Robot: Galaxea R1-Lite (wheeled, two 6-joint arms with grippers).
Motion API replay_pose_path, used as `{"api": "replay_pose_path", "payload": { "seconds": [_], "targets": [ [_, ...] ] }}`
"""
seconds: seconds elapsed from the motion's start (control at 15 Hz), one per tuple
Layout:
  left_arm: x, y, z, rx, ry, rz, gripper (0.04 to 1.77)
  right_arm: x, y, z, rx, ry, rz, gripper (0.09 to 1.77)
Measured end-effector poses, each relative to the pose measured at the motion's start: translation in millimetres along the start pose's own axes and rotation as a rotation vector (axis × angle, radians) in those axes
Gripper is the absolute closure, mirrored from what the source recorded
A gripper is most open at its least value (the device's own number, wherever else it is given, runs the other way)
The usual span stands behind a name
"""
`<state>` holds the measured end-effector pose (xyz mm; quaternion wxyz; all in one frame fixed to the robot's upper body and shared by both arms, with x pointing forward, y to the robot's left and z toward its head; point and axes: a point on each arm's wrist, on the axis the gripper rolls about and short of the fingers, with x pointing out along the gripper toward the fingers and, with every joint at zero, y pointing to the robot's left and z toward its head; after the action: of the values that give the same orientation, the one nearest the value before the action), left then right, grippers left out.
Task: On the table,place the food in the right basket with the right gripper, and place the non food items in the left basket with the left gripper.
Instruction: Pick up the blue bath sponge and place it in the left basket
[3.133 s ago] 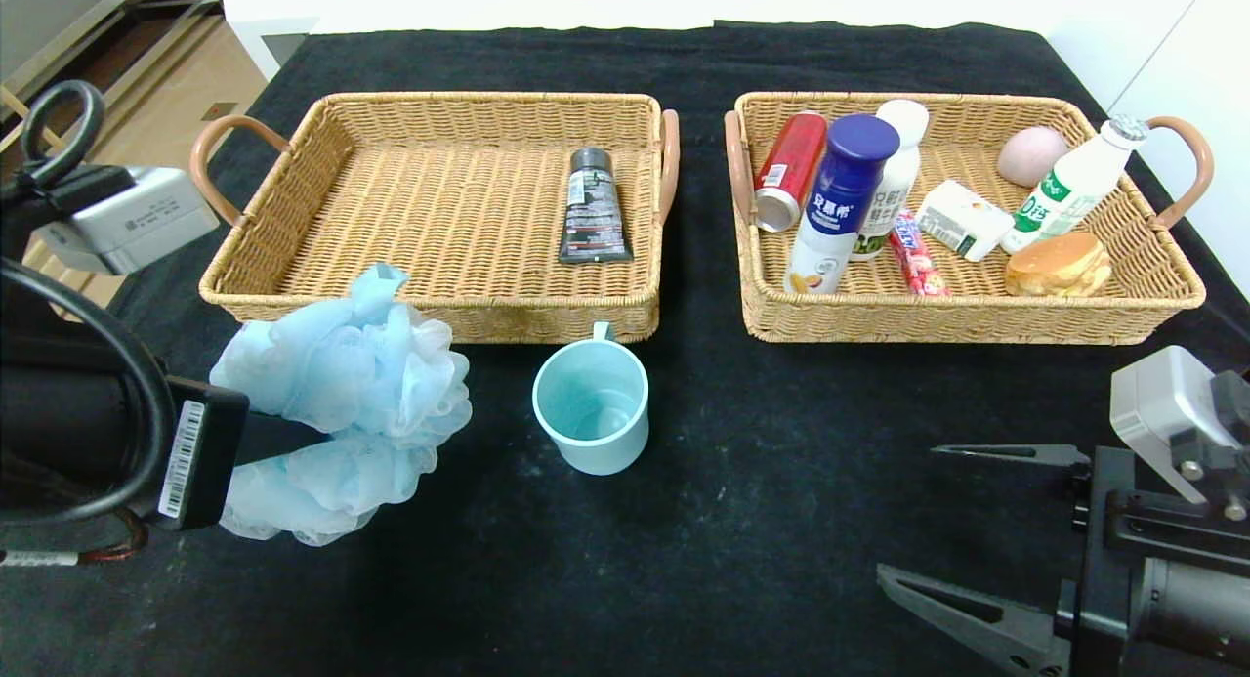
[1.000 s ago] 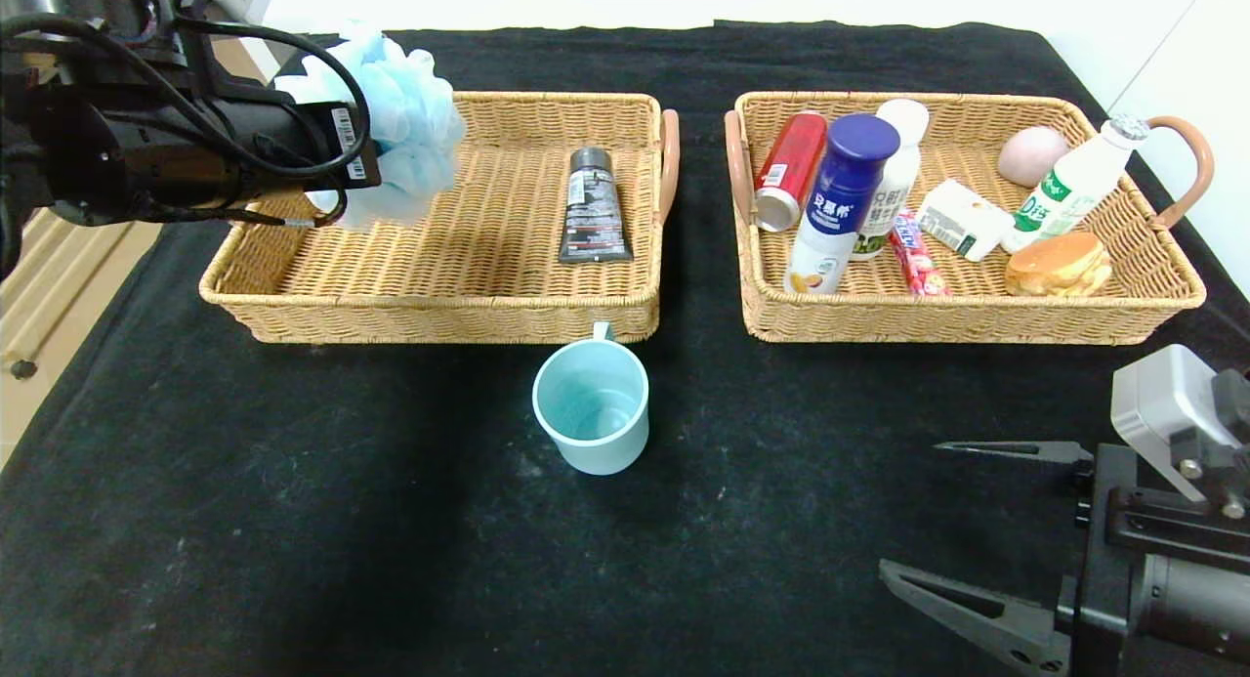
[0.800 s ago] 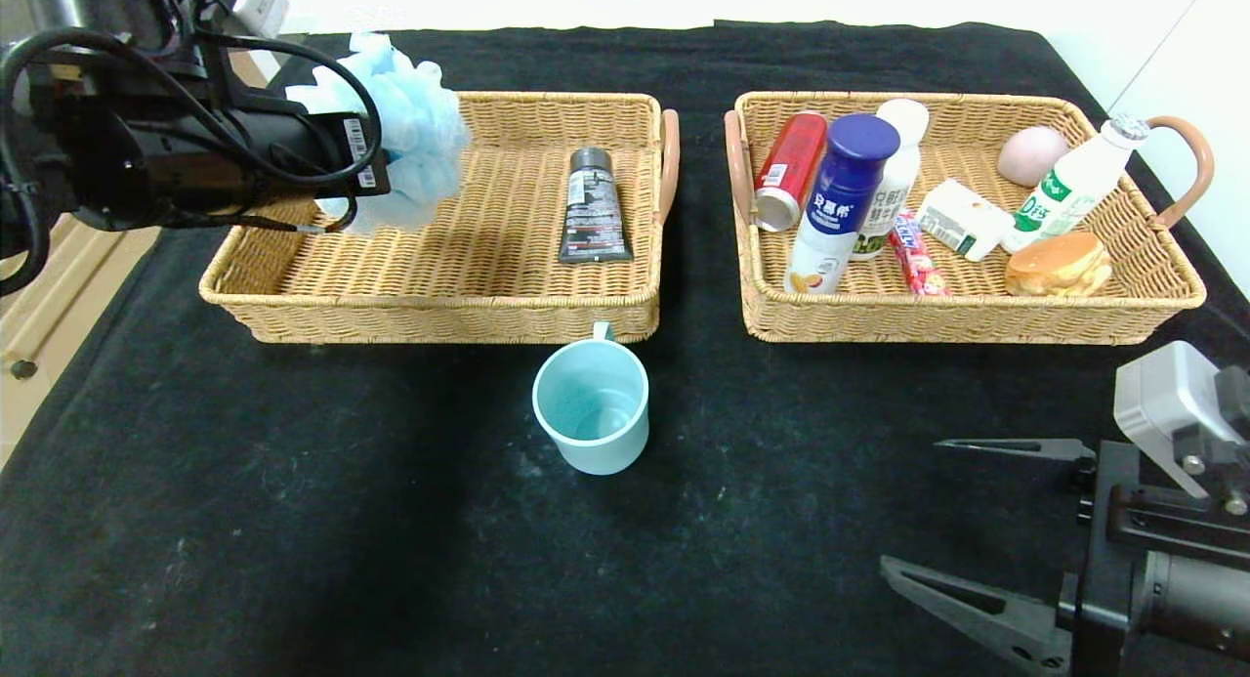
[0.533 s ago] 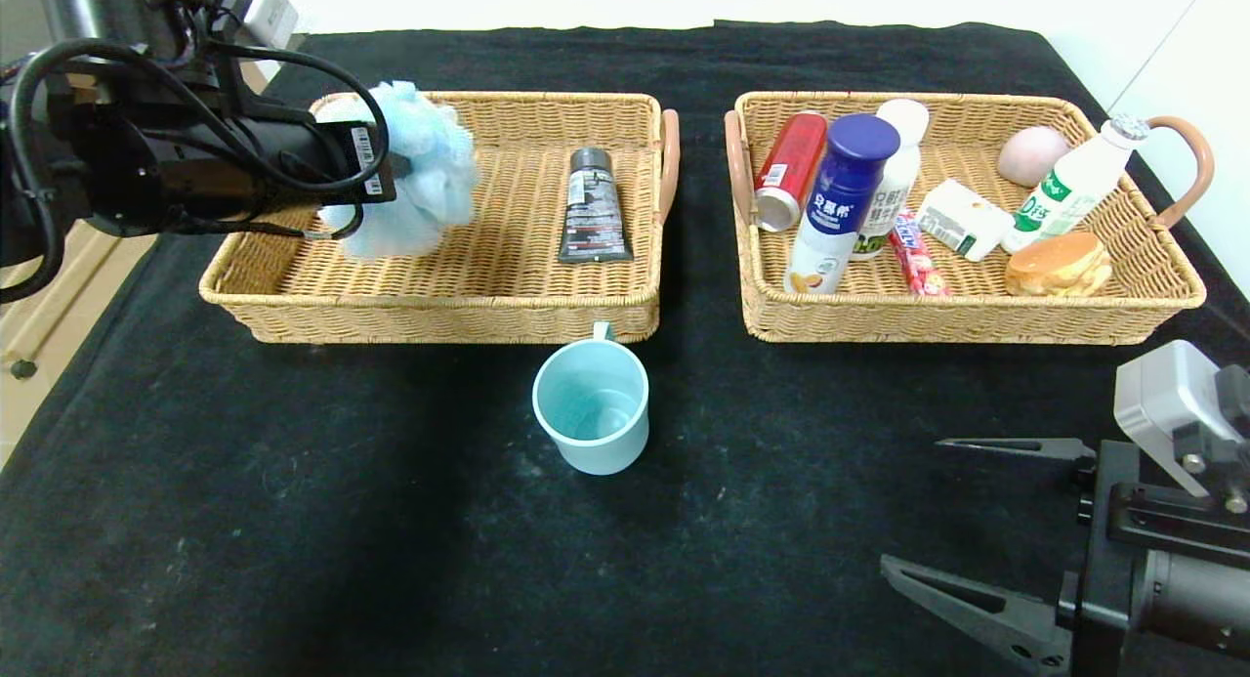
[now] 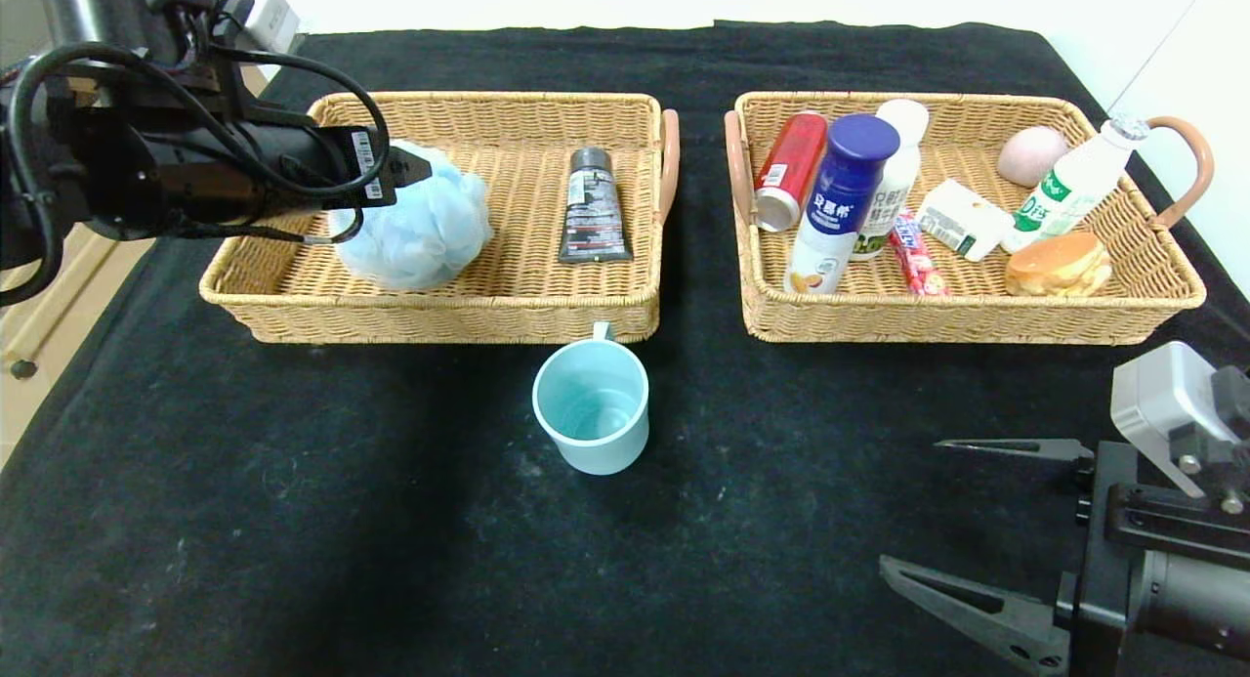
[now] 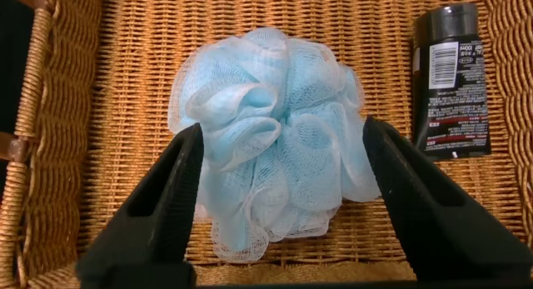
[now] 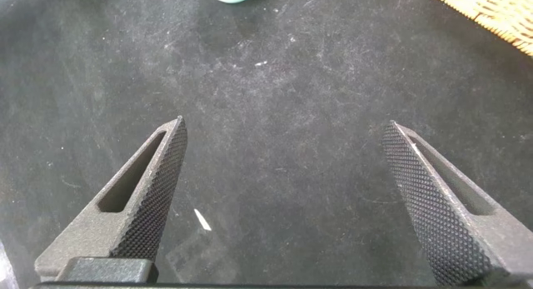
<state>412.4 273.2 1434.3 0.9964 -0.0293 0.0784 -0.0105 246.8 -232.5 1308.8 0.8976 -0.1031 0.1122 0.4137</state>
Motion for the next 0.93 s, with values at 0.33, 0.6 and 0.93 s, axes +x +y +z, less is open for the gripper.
{"api": "replay_pose_path", "payload": {
  "seconds": [0.33, 0.6, 0.93],
  "targets": [
    [-17.7, -6.2, 1.6, 0.012, 0.029, -0.024, 0.25, -0.1, 0.3, -0.3, 0.0, 0.001, 0.002, 0.15],
    [-52.4, -23.6, 2.4, 0.051, 0.105, -0.099, 0.19, 0.0, 0.4, -0.4, 0.0, 0.001, 0.002, 0.15],
    [-87.4, -40.0, 0.4, 0.108, 0.184, -0.171, 0.14, -0.3, 0.4, -0.2, -0.001, 0.0, 0.002, 0.15]
  ]
}}
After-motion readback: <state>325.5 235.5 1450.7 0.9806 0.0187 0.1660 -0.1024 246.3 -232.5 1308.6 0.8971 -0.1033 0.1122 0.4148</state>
